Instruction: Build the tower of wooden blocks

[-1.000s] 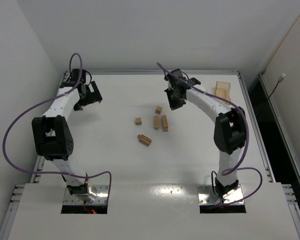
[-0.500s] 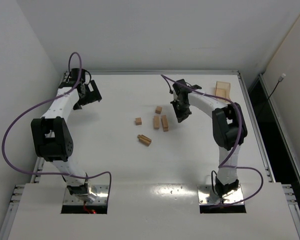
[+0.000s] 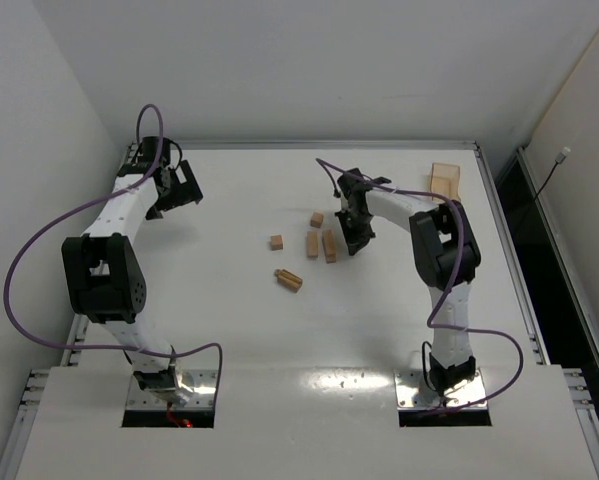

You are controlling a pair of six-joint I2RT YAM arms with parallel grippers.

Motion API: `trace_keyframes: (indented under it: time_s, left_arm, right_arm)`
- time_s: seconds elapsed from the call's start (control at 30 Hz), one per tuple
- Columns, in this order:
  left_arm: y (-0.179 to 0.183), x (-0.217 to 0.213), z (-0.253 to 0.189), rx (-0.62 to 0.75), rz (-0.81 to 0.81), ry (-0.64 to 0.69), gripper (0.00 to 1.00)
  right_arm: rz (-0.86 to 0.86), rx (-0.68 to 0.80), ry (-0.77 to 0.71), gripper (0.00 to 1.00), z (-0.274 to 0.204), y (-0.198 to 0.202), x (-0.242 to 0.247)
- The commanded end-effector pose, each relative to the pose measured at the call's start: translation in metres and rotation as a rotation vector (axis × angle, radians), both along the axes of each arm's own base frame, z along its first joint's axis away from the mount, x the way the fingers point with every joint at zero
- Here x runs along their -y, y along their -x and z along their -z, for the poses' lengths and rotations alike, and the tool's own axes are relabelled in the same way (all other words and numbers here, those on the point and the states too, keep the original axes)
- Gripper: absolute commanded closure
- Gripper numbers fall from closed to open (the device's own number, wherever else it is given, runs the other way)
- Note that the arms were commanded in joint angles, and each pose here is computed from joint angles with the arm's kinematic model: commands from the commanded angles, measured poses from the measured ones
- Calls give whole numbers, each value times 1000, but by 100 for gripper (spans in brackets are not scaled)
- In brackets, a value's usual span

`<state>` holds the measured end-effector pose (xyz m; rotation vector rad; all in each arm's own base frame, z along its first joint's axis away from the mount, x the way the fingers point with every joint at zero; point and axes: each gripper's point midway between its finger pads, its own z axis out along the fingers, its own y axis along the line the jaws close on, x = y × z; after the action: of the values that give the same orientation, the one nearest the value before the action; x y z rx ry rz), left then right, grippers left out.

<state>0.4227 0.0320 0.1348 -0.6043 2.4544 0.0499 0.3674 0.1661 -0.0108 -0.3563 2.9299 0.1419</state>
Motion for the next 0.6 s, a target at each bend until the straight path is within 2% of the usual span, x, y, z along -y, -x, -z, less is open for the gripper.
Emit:
trace_keyframes:
  time_s: [0.0, 0.57]
  left_arm:
    - [-2, 0, -12, 41, 8, -14, 0]
    - [-3, 2, -4, 23, 13, -5, 0]
  right_arm:
    - [22, 41, -45, 100, -5, -13, -14]
    - [-5, 38, -85, 100, -2, -18, -46]
